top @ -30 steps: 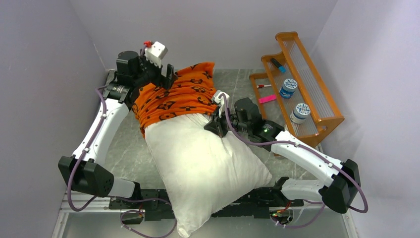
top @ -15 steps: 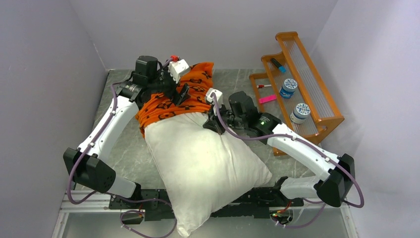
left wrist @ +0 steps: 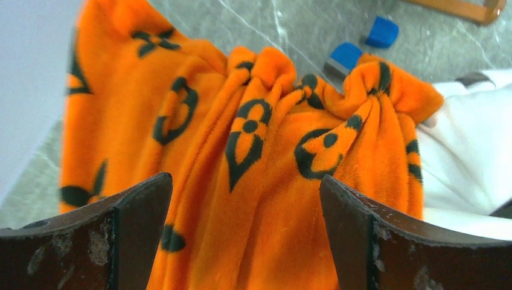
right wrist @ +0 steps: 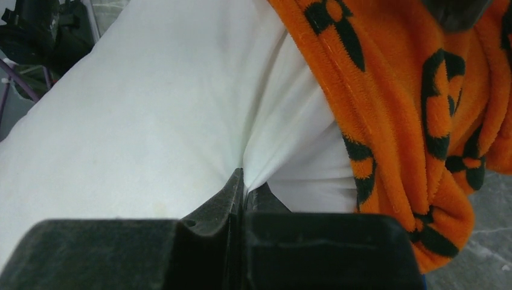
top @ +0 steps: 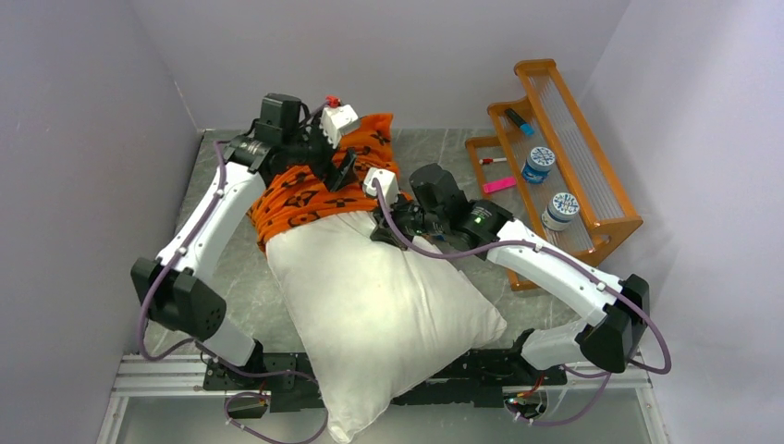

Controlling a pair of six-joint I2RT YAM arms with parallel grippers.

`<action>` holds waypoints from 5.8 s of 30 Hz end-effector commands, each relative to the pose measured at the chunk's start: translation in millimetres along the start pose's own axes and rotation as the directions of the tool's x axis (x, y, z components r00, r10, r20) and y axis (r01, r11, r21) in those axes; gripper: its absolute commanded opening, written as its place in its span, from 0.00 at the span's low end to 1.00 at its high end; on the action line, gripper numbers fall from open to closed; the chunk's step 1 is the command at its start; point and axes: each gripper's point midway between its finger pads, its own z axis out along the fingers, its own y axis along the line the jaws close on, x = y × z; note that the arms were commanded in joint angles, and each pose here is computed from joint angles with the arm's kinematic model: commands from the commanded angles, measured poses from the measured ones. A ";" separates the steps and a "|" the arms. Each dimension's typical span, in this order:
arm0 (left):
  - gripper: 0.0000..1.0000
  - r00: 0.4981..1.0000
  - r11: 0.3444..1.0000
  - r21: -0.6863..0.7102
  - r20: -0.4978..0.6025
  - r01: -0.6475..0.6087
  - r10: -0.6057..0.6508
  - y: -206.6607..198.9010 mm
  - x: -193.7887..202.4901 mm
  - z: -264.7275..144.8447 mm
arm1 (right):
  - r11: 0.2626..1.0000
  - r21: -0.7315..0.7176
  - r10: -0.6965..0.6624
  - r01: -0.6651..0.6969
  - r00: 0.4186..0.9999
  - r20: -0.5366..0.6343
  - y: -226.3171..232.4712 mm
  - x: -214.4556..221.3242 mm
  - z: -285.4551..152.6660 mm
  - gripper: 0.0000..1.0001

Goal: Remove the pillowcase from the pillow
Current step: Remove the pillow from the pillowcase.

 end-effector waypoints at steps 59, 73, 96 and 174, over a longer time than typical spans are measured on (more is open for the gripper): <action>0.85 0.931 0.811 -0.474 0.282 0.344 -0.230 126.6 18.4 -92.5 | 0.973 0.197 -0.116 0.123 0.992 -0.047 -4.3 9.5 -4.9 0.00; 0.97 0.992 0.961 -0.276 0.117 -0.003 0.037 2.7 6.3 -22.4 | 0.974 0.179 -0.126 0.136 0.990 -0.062 -4.2 8.7 3.0 0.00; 0.91 0.989 0.867 -0.491 -0.144 -0.091 0.023 42.7 69.2 -5.6 | 0.977 0.179 -0.104 0.117 0.991 -0.080 -0.9 17.9 0.3 0.00; 0.47 0.789 0.553 -0.588 0.275 0.590 -0.549 167.7 148.2 -94.4 | 0.959 0.129 -0.267 0.253 0.957 0.114 26.2 -97.0 45.6 0.87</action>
